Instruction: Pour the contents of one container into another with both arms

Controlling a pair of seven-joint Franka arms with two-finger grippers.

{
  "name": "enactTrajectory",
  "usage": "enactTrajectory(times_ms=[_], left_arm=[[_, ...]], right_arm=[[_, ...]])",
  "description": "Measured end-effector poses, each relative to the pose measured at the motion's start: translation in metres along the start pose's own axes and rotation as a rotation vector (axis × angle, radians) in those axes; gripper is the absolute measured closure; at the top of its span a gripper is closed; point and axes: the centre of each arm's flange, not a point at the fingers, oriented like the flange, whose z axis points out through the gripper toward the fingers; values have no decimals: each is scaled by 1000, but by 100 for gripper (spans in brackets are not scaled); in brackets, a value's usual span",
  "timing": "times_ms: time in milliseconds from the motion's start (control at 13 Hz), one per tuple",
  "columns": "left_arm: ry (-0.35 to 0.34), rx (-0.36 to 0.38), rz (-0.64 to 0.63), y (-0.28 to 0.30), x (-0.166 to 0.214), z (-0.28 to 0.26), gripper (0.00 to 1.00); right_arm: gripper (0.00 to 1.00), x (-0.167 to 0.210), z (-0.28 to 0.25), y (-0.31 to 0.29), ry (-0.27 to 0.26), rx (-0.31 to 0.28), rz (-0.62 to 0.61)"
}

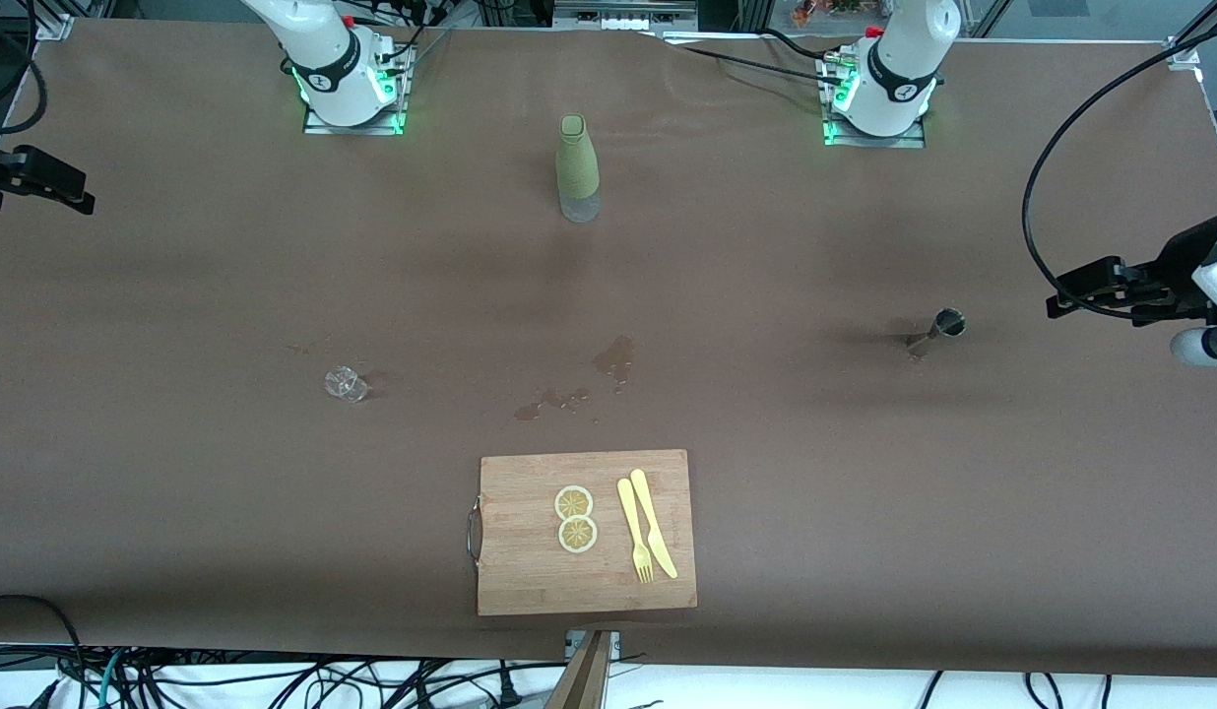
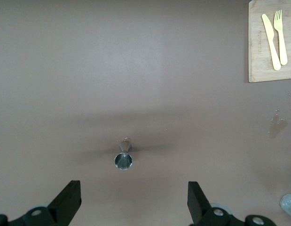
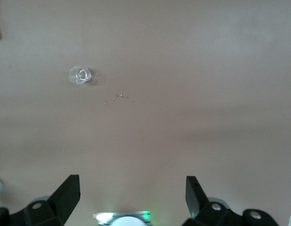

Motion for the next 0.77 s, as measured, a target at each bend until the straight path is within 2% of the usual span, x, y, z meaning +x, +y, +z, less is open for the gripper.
enactTrajectory(times_ms=[154,308,769], left_arm=[[10,11,3,3,-10,-13,0],[20,48,7,9,-20,-25,0],[18,64,-79,6,-22,-22,0]], right_arm=[[0,11,7,-8,45,63,39],[0,23,17,-17,89,87,29],[0,27,31,-40,66,83,-11]])
